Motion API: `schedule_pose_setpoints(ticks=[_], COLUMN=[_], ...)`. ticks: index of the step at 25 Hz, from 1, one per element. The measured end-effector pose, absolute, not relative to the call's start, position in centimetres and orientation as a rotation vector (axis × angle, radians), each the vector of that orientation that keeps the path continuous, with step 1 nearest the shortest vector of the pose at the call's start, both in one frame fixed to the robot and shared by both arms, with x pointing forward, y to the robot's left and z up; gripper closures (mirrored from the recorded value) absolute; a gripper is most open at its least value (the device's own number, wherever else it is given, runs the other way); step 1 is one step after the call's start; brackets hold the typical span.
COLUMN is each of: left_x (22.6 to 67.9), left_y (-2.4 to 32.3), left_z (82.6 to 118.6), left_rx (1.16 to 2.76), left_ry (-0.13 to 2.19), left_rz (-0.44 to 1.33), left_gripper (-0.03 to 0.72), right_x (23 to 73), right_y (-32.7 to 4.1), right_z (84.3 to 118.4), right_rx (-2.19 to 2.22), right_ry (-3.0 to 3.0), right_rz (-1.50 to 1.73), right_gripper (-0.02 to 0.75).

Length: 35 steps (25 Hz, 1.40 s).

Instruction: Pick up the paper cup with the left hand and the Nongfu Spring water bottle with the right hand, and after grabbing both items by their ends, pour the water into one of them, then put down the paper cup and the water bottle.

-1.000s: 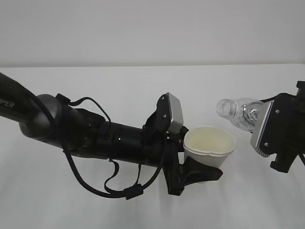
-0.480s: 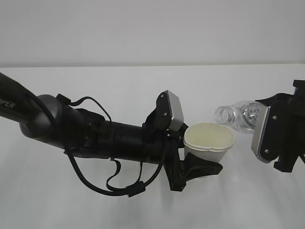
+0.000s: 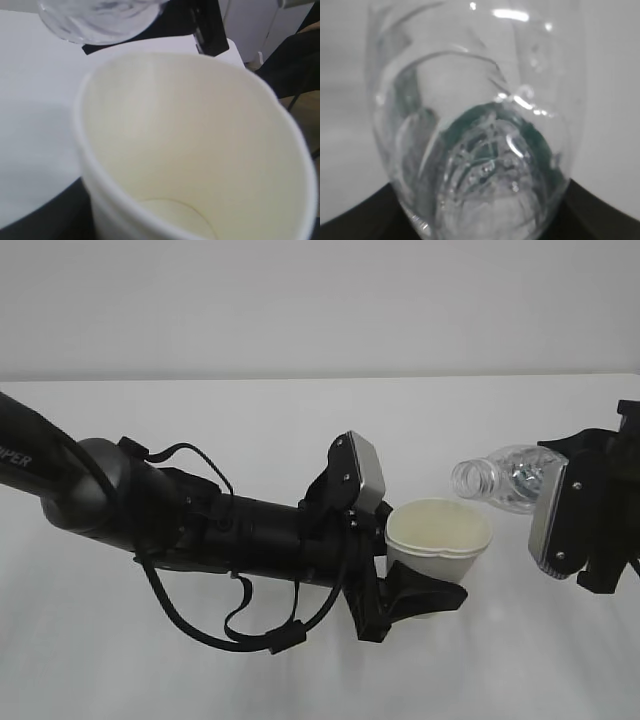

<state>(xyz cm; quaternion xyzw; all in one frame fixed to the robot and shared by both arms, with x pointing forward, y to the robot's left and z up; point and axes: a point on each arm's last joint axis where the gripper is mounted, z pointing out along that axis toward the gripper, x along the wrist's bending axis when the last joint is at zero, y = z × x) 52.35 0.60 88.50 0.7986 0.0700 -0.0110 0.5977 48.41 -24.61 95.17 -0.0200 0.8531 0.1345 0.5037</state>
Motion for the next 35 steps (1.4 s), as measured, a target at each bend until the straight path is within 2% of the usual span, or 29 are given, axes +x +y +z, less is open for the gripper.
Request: schedule_pose_setpoints(ticks=[35], left_x=[52.2], left_y=[0.6], left_z=[88.4], left_rx=[1.862], left_ry=[0.167], left_rz=[-0.046], left_gripper=[0.232], right_x=[48.9], right_y=[-24.5], right_z=[96.2], right_rx=[-0.239], right_ry=[1.906], right_rz=[0.204], right_gripper=[0.291])
